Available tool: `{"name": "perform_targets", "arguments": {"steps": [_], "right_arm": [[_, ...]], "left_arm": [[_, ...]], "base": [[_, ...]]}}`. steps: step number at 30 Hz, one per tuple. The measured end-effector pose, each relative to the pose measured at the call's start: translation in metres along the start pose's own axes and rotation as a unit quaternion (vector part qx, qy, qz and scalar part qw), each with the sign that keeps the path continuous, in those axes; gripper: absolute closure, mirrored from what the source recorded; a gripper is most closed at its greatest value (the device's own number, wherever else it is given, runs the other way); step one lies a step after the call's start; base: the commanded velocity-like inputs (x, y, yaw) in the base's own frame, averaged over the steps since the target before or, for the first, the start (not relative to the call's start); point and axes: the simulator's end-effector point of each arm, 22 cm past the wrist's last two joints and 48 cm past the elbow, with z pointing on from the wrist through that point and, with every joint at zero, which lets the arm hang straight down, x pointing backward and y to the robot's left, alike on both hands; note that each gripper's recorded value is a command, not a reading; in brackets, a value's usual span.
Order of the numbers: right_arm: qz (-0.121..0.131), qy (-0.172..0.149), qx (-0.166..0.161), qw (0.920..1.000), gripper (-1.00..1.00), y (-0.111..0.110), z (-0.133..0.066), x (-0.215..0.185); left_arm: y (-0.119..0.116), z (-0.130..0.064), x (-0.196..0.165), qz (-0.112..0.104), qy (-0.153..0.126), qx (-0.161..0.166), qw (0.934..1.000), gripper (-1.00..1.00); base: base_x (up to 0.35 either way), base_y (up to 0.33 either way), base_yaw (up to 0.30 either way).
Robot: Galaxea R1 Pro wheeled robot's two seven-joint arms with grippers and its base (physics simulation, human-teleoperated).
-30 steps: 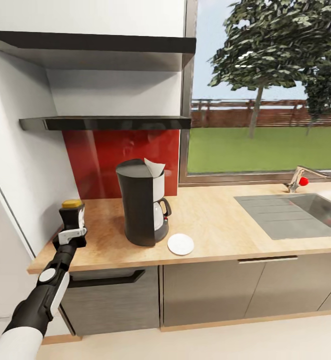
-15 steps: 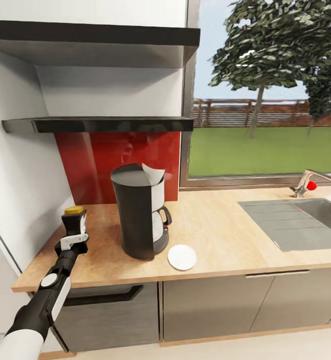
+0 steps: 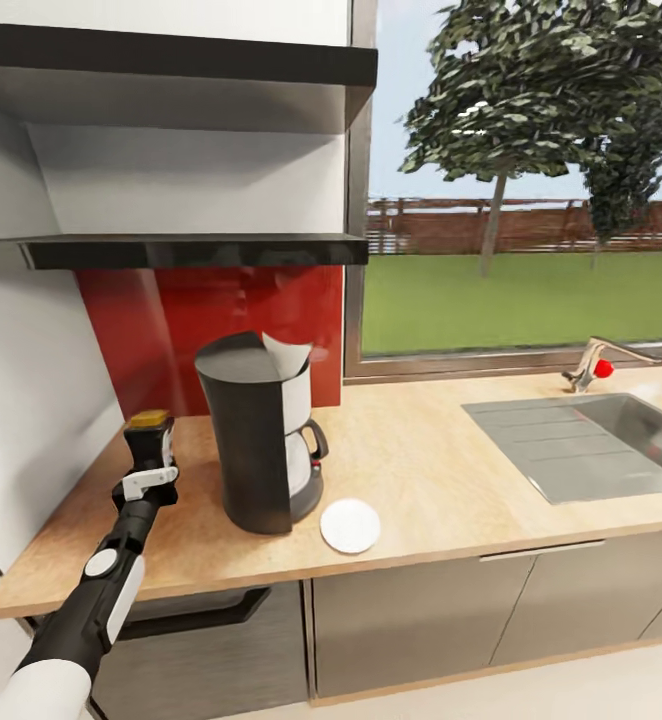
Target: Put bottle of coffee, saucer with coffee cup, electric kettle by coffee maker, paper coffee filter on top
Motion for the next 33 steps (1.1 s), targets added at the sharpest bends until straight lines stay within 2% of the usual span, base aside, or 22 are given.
{"name": "perform_targets", "arguments": {"steps": [4, 17, 24, 33], "right_arm": [[0.0, -0.001, 0.0, 1.0, -1.0, 0.0, 0.0, 0.0], [0.0, 0.0, 0.0, 1.0, -1.0, 0.0, 0.0, 0.0], [0.0, 0.0, 0.0, 1.0, -1.0, 0.0, 0.0, 0.0], [0.0, 0.0, 0.0, 1.0, -1.0, 0.0, 0.0, 0.0]], "left_arm": [[-0.008, -0.001, 0.0, -0.006, -0.003, 0.003, 1.0, 1.0], [-0.008, -0.006, 0.006, -0.004, -0.003, 0.004, 1.0, 1.0], [-0.006, -0.022, 0.023, 0.002, -0.001, 0.006, 1.0, 1.0], [-0.012, -0.024, 0.026, 0.003, 0.001, 0.014, 0.9999, 1.0]], "base": [[0.202, 0.0, -0.002], [0.015, 0.0, 0.0], [0.012, 0.0, 0.0], [0.184, 0.0, 0.0]]}}
